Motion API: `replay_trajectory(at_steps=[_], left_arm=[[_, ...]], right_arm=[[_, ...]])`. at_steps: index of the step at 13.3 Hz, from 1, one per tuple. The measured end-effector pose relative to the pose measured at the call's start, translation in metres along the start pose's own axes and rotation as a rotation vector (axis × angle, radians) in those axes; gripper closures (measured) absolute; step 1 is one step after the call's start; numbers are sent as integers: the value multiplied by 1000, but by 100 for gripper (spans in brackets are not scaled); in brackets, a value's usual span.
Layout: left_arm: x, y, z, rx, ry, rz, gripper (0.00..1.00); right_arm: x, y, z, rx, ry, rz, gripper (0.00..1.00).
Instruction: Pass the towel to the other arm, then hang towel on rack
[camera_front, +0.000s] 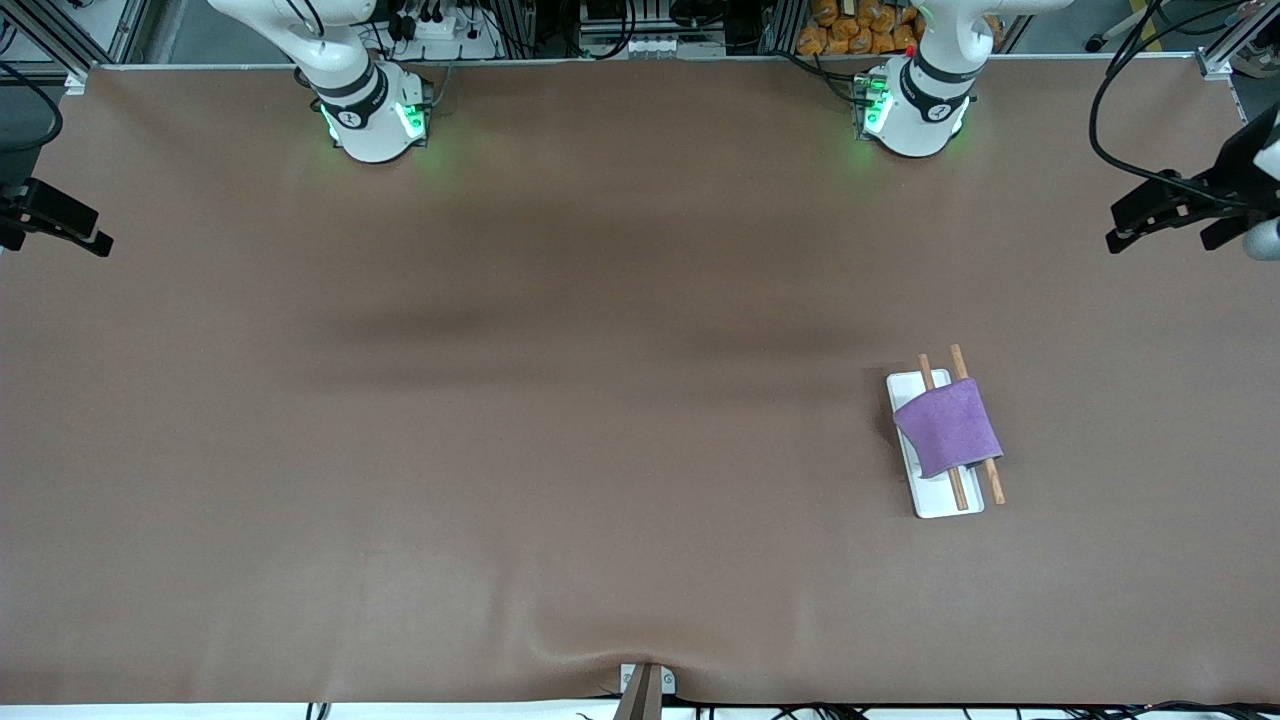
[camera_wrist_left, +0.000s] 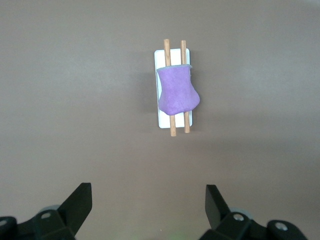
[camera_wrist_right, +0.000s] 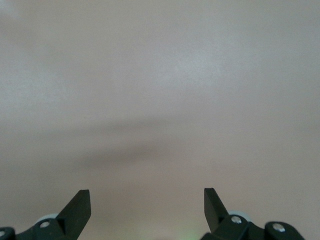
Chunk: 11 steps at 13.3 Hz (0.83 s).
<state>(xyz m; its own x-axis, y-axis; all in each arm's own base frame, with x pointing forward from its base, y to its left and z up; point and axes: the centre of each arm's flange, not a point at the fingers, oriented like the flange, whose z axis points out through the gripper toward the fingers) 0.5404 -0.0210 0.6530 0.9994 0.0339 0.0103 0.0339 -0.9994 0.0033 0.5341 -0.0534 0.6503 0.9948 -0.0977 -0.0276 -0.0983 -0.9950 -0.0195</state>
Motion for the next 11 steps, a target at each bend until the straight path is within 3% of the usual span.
replay_trajectory(at_steps=[11], left_arm=[[-7,4,5,5,-62,8,0]], right_arm=[[0,0,0,0,0,0,0]])
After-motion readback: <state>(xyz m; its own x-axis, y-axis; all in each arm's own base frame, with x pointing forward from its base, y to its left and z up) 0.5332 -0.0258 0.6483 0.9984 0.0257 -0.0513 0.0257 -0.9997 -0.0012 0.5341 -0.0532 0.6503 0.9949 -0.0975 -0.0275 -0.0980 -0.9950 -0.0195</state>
